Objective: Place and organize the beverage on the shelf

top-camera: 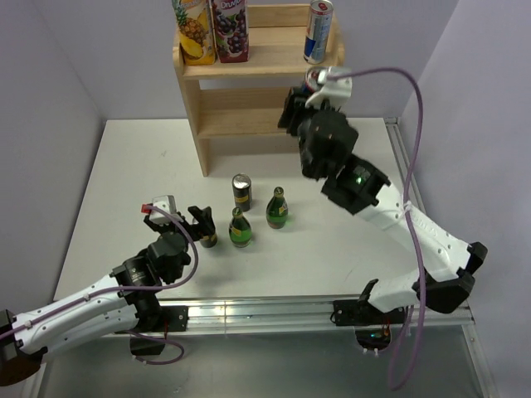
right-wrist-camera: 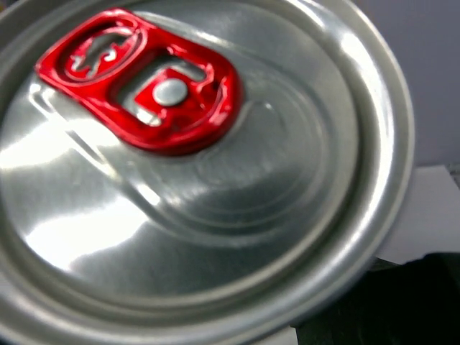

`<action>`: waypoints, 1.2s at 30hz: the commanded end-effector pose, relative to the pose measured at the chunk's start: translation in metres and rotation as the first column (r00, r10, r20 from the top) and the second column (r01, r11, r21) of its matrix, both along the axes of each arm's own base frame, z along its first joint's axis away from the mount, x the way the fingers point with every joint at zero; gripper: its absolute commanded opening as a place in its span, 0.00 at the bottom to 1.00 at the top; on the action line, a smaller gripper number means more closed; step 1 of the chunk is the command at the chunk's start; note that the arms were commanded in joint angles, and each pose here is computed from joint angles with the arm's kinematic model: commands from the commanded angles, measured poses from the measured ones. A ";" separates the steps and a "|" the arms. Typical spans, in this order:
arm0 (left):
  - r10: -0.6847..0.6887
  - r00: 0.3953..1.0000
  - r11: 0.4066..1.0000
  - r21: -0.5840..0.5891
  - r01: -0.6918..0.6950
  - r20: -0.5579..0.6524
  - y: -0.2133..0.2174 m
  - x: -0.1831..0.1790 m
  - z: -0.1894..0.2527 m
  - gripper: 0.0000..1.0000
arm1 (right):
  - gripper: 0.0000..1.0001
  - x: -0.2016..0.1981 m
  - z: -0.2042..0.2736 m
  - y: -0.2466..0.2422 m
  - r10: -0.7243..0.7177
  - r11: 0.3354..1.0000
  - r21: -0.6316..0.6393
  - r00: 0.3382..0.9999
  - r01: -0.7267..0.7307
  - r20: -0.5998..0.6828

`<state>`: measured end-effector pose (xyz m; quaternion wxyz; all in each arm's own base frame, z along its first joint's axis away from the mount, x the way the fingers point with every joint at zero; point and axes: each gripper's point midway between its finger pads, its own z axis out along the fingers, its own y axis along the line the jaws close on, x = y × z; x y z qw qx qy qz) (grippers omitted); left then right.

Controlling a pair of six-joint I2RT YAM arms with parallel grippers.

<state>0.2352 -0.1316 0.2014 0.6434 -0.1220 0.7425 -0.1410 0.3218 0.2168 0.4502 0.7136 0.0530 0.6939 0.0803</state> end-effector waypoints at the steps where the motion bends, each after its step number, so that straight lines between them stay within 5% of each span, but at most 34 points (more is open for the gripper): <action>1: 0.002 1.000 1.000 -0.013 -0.002 0.001 -0.002 0.000 -0.001 0.99 | 0.00 0.026 0.048 0.003 0.065 0.997 -0.051 0.996 -0.062 0.066; 15: 0.000 1.000 0.999 -0.034 0.000 0.001 0.004 -0.004 0.003 0.99 | 0.00 0.126 0.085 -0.010 -0.038 0.999 -0.013 0.993 0.040 0.115; 36: -0.005 1.000 0.999 -0.038 0.005 0.006 0.004 -0.005 0.006 0.99 | 0.00 0.178 0.081 0.000 -0.073 0.996 -0.042 0.983 0.081 0.171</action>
